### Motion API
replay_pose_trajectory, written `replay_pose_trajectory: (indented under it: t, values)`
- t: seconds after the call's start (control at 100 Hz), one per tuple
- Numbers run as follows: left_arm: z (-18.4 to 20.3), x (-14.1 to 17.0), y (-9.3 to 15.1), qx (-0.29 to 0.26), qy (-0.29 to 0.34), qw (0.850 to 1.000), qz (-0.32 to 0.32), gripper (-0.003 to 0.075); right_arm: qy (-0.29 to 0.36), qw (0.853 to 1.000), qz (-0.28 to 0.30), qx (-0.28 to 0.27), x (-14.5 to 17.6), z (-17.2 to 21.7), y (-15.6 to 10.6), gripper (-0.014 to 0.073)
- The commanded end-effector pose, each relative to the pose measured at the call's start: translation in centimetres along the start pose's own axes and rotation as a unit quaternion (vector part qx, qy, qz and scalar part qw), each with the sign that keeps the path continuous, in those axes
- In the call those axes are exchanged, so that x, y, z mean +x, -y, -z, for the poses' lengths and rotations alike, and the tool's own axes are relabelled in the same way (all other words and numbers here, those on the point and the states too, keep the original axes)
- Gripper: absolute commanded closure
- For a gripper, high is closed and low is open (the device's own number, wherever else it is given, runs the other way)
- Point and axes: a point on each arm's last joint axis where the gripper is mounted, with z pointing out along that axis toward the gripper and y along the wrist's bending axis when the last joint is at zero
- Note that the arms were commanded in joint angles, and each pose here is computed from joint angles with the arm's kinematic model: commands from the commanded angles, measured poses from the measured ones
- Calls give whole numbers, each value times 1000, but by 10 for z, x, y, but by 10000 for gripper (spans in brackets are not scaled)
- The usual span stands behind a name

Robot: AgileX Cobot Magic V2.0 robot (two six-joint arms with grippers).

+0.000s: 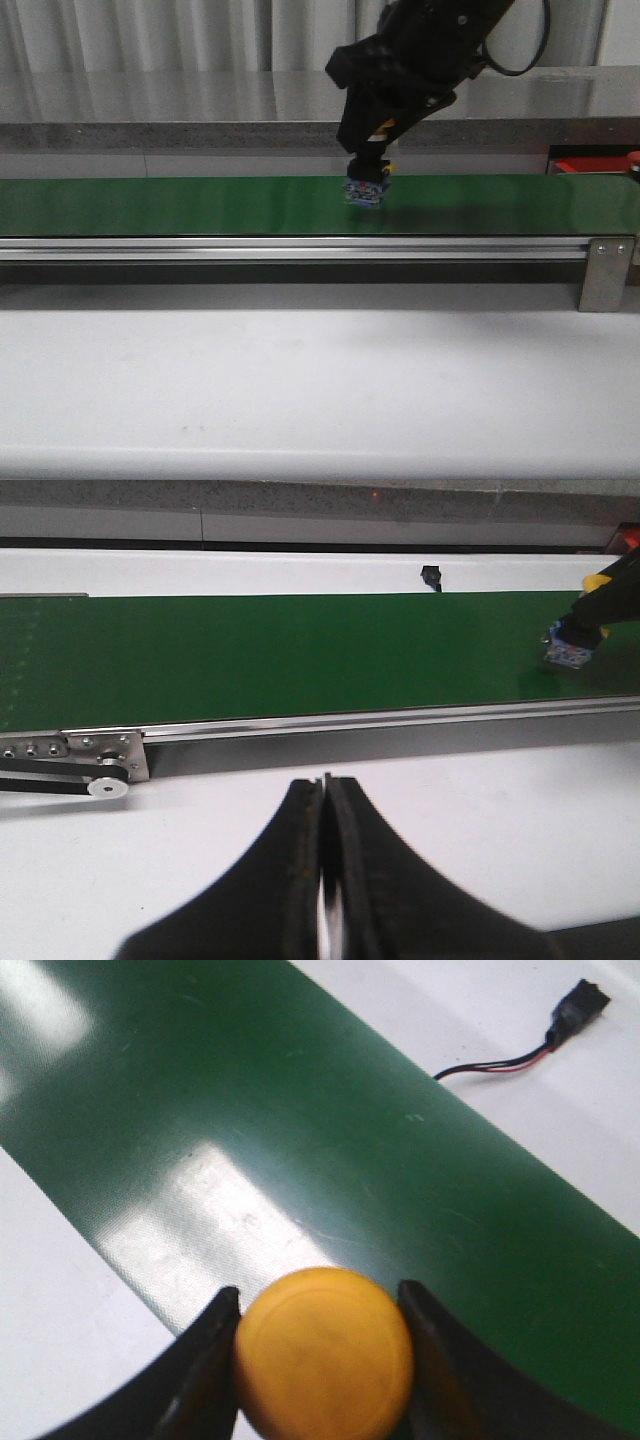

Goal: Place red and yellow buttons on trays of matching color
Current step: 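Lift the yellow button and carry it over the yellow tray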

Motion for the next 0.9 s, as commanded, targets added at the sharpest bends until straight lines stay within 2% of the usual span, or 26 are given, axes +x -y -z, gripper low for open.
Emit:
replay_pose_trajectory:
  t: [0.0, 0.23, 0.42, 0.68, 0.89]
  values:
    - [4, -13, 3, 9, 42, 999, 6, 741, 76, 997, -21, 25, -17, 44, 5, 628]
    - [4, -13, 3, 9, 42, 999, 6, 741, 97, 990, -65, 80, 11, 91, 36, 628]
    - [4, -13, 3, 9, 42, 999, 6, 741, 112, 976, -118, 145, 40, 131, 74, 628]
    - [4, -13, 3, 9, 42, 999, 6, 741, 133, 939, -198, 249, 79, 186, 130, 628]
    - [4, -13, 3, 9, 42, 999, 6, 741, 143, 909, -241, 307, 103, 214, 161, 628]
